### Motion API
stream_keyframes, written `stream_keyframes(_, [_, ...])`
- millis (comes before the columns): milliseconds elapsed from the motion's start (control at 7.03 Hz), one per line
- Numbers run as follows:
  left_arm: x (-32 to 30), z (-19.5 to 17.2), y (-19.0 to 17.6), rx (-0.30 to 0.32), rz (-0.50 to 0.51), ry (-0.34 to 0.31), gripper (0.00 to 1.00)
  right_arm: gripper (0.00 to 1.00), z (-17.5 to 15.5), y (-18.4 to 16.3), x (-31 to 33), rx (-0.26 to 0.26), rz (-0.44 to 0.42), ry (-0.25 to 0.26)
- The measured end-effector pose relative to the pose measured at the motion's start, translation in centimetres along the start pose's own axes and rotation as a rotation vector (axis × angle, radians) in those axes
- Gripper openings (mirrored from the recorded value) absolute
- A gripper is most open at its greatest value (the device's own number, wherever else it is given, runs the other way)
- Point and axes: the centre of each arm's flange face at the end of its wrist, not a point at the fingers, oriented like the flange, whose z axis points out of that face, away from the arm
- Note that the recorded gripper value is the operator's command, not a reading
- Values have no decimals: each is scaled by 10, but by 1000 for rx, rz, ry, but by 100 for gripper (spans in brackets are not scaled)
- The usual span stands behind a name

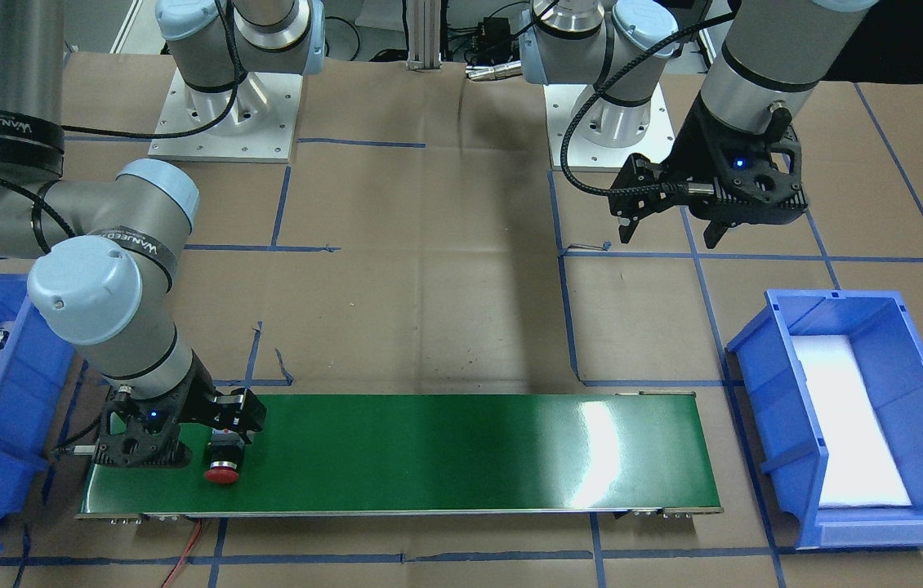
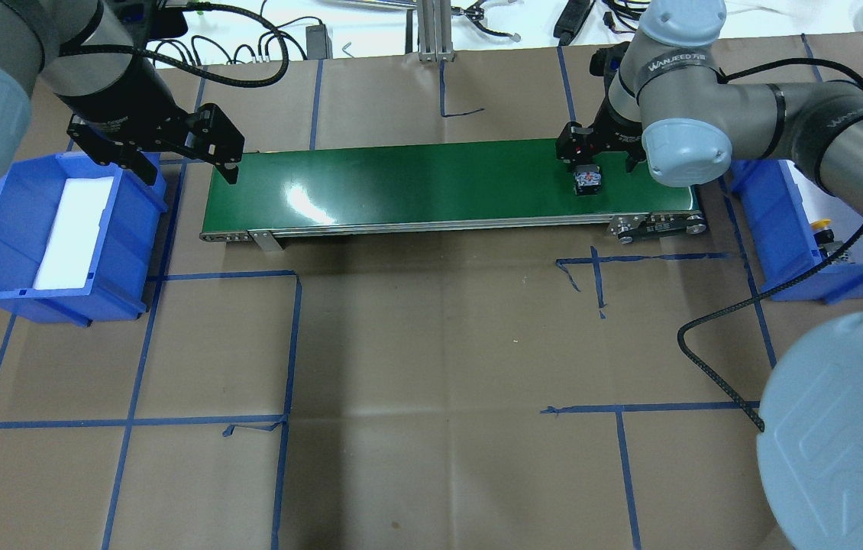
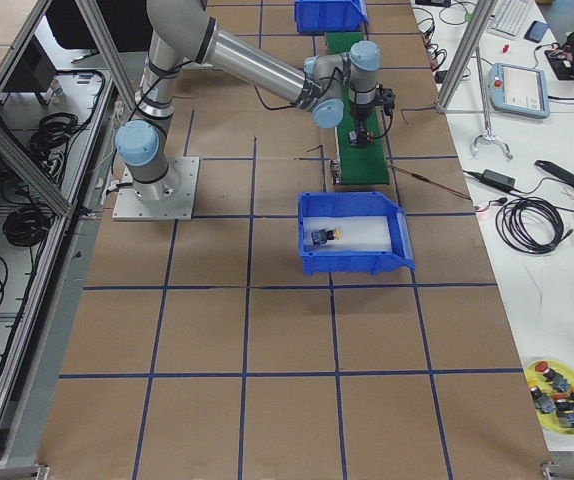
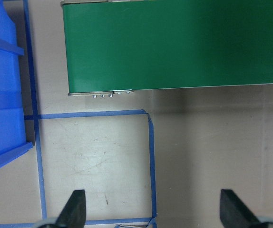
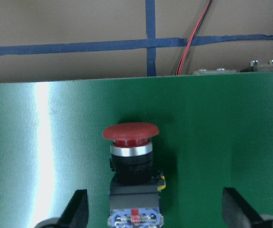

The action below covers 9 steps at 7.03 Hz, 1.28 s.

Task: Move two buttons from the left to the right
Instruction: 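Move the right gripper to the red button and grasp it, then carry the red button into the bin near the right arm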

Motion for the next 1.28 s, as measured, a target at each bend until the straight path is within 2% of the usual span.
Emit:
stream_keyframes(142, [0, 0, 0, 0, 0, 0, 100, 76, 7, 0, 2, -11, 0, 1])
stream_keyframes(285, [0, 0, 0, 0, -1, 0, 100, 47, 15, 0, 4, -24, 2, 3])
stream_keyframes(427, [0, 0, 0, 0, -1, 0, 100, 12, 19, 0, 5, -37, 4, 3])
stream_keyframes(712, [0, 0, 0, 0, -1, 0, 100, 6, 15, 0, 14, -72, 15, 6])
stream_keyframes(996, [0, 0, 0, 0, -1, 0, 100, 4, 0, -1, 25, -75, 28, 16])
stream_keyframes(1281, [0, 0, 0, 0, 0, 0, 100, 4, -37, -1, 50, -73, 30, 32])
